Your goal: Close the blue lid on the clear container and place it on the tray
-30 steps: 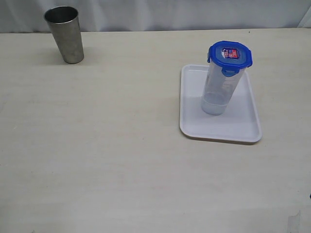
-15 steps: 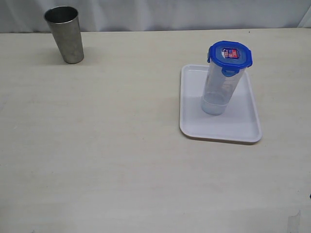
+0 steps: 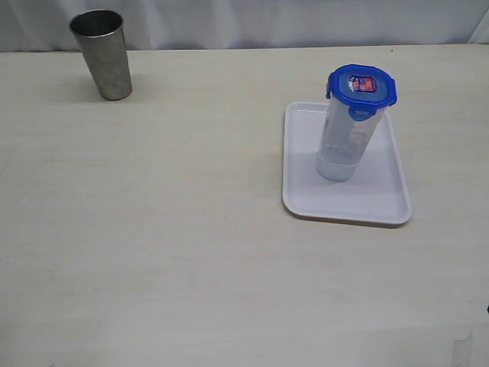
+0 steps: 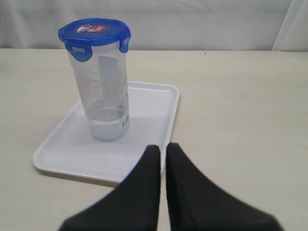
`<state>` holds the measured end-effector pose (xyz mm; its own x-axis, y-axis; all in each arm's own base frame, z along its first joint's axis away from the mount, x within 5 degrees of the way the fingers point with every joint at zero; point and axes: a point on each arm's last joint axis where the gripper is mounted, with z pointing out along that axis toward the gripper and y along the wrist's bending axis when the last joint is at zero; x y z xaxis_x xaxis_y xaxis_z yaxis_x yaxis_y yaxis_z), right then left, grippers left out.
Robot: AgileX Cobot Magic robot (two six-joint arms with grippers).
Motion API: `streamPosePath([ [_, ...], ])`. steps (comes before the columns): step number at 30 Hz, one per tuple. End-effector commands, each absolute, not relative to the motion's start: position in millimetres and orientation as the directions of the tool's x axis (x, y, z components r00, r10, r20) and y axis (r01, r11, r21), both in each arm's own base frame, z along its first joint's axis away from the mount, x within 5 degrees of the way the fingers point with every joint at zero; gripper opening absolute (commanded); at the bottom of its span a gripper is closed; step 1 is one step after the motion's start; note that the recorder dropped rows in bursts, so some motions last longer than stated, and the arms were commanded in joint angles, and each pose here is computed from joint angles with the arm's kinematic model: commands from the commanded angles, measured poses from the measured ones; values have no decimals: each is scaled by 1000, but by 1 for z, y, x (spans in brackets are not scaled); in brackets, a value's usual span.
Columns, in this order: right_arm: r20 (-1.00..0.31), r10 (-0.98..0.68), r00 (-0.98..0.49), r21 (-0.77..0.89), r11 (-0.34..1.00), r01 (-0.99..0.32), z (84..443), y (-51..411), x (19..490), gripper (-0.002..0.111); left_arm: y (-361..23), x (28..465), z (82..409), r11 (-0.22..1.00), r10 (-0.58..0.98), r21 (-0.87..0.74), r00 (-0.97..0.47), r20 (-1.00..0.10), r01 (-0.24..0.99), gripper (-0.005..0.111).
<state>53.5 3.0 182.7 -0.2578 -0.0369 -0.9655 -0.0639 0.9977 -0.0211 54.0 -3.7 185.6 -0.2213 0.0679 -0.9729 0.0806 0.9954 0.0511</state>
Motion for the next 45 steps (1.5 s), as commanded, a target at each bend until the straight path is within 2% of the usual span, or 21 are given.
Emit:
streamPosePath([
  [1, -966, -31, -255, -18, 998, -56, 182, 3, 53, 4, -2, 54, 183, 996, 75, 62, -245, -967, 58, 60],
  [4, -966, -31, -255, -18, 998, -56, 182, 3, 53, 4, -2, 54, 183, 993, 114, 101, -243, -963, 65, 22],
  [6, -966, -31, -255, -18, 998, -56, 182, 3, 53, 4, -2, 54, 183, 989, 143, 129, -241, -960, 72, 1],
  [45, -966, -31, -255, -18, 998, -56, 182, 3, 53, 4, -2, 54, 185, 992, 120, 108, -213, -970, 68, 0],
])
